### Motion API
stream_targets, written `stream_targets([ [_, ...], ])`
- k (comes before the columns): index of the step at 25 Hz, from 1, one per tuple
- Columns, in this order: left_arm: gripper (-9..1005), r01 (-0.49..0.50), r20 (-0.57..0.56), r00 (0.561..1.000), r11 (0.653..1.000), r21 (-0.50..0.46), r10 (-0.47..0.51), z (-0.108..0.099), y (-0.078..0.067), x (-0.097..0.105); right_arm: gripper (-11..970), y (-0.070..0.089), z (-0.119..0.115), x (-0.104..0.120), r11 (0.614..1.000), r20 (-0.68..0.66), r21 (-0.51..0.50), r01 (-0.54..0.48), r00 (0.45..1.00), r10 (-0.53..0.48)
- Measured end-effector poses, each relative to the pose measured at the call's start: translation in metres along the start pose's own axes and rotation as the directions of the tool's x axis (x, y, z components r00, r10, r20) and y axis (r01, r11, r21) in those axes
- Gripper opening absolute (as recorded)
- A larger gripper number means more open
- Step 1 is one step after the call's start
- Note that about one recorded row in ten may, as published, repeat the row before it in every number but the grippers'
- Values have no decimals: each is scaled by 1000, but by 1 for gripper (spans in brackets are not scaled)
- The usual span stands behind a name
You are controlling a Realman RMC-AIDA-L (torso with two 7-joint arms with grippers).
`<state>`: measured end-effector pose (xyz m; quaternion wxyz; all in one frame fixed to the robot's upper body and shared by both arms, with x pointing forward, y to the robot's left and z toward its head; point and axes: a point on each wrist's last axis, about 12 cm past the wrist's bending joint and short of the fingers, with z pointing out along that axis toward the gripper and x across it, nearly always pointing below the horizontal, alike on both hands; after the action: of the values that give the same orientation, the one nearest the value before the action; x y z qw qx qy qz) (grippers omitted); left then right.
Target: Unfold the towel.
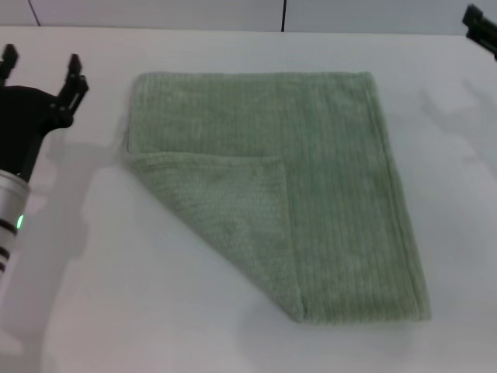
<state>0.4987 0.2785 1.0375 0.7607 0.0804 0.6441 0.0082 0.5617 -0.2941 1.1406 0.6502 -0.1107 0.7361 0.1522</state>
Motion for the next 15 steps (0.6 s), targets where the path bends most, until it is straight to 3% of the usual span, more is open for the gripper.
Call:
stream_targets([
  [3, 853, 21, -42, 999, 999, 26, -20, 8, -8, 0, 842, 2, 8, -18, 999, -48, -44, -17, 999, 15],
  [5, 851, 38, -66, 997, 998, 57, -34, 14, -16, -3, 842, 13, 23, -38, 992, -168, -123, -11, 986, -9],
  [7, 849, 38, -66, 997, 998, 57, -34, 14, -16, -3, 841, 16, 28, -42, 990, -211, -138, -20, 977, -9],
  [8, 848, 62, -92, 994, 993, 99, -53, 22, -29, -8, 841, 19, 34, -47, 989, -249, -147, -29, 969, -9],
  [12, 847, 60, -88, 995, 985, 161, -46, 29, -46, -20, 813, 21, 51, -60, 993, -345, -97, -72, 938, 35],
  [15, 847, 74, -106, 993, 978, 193, -55, 33, -56, -30, 770, 12, 69, -64, 996, -421, -19, -86, 904, 70],
])
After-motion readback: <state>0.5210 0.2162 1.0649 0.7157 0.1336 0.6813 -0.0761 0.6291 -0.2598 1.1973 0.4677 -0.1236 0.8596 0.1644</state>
